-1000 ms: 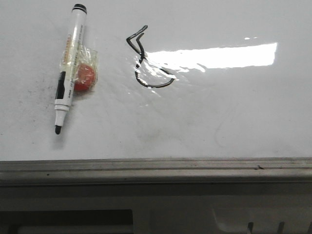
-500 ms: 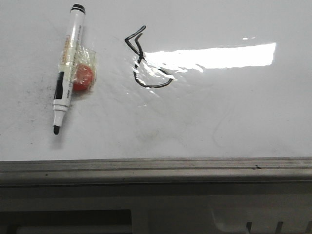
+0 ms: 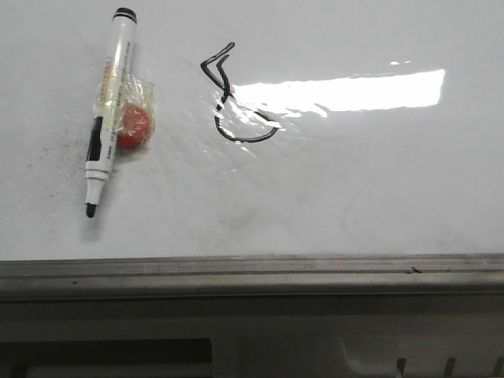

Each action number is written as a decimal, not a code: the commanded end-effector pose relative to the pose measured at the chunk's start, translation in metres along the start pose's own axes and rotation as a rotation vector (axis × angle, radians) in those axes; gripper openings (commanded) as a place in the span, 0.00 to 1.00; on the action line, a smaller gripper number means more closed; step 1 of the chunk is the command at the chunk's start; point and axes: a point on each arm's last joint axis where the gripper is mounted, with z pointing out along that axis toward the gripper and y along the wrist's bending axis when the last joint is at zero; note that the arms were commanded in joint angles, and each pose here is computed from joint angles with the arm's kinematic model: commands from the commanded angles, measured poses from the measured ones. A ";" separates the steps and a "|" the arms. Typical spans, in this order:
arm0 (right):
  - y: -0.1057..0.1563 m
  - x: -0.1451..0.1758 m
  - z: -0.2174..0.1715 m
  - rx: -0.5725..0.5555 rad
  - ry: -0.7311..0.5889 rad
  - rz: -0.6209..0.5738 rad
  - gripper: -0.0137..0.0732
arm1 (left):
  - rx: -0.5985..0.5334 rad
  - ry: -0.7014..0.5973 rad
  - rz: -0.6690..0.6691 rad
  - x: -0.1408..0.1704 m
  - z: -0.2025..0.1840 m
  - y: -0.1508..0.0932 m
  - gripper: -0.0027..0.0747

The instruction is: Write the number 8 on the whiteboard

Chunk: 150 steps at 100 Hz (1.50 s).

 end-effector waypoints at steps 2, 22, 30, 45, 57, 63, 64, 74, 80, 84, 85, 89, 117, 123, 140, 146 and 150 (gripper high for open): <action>-0.004 0.012 -0.002 0.070 0.085 -0.013 0.08 | 0.006 -0.042 -0.012 0.005 0.001 0.000 0.01; -0.006 0.027 -0.005 0.085 0.263 -0.053 0.08 | 0.006 -0.042 -0.012 0.005 0.001 0.000 0.01; -0.006 0.033 -0.006 0.087 0.323 -0.053 0.08 | 0.006 -0.042 -0.012 0.005 0.001 0.000 0.01; -0.006 0.032 -0.006 0.086 0.320 -0.068 0.08 | 0.006 -0.042 -0.012 0.005 0.001 0.000 0.01; -0.006 0.032 -0.006 0.086 0.320 -0.068 0.08 | 0.006 -0.042 -0.012 0.005 0.001 0.000 0.01; -0.006 0.032 -0.006 0.086 0.320 -0.068 0.08 | 0.006 -0.042 -0.012 0.005 0.001 0.000 0.01; -0.006 0.032 -0.006 0.086 0.320 -0.068 0.08 | 0.006 -0.042 -0.012 0.005 0.001 0.000 0.01; -0.006 0.032 -0.006 0.086 0.320 -0.068 0.08 | 0.006 -0.042 -0.012 0.005 0.001 0.000 0.01; -0.006 0.032 -0.006 0.086 0.320 -0.068 0.08 | 0.006 -0.042 -0.012 0.005 0.001 0.000 0.01; -0.006 0.032 -0.006 0.086 0.320 -0.068 0.08 | 0.006 -0.042 -0.012 0.005 0.001 0.000 0.01; -0.006 0.032 -0.006 0.086 0.320 -0.068 0.08 | 0.006 -0.042 -0.012 0.005 0.001 0.000 0.01; -0.006 0.032 -0.006 0.086 0.320 -0.068 0.08 | 0.006 -0.042 -0.012 0.005 0.001 0.000 0.01; -0.006 0.032 -0.006 0.086 0.314 -0.068 0.08 | 0.006 -0.042 -0.012 0.005 0.001 0.000 0.01; -0.006 0.032 -0.006 0.086 0.314 -0.068 0.08 | 0.006 -0.042 -0.012 0.005 0.001 0.000 0.01; -0.006 0.032 -0.006 0.086 0.314 -0.068 0.08 | 0.006 -0.042 -0.012 0.005 0.001 0.000 0.01; -0.006 0.032 -0.006 0.086 0.314 -0.068 0.08 | 0.006 -0.042 -0.012 0.005 0.001 0.000 0.01; -0.006 0.032 -0.006 0.086 0.314 -0.068 0.08 | 0.006 -0.042 -0.012 0.005 0.001 0.000 0.01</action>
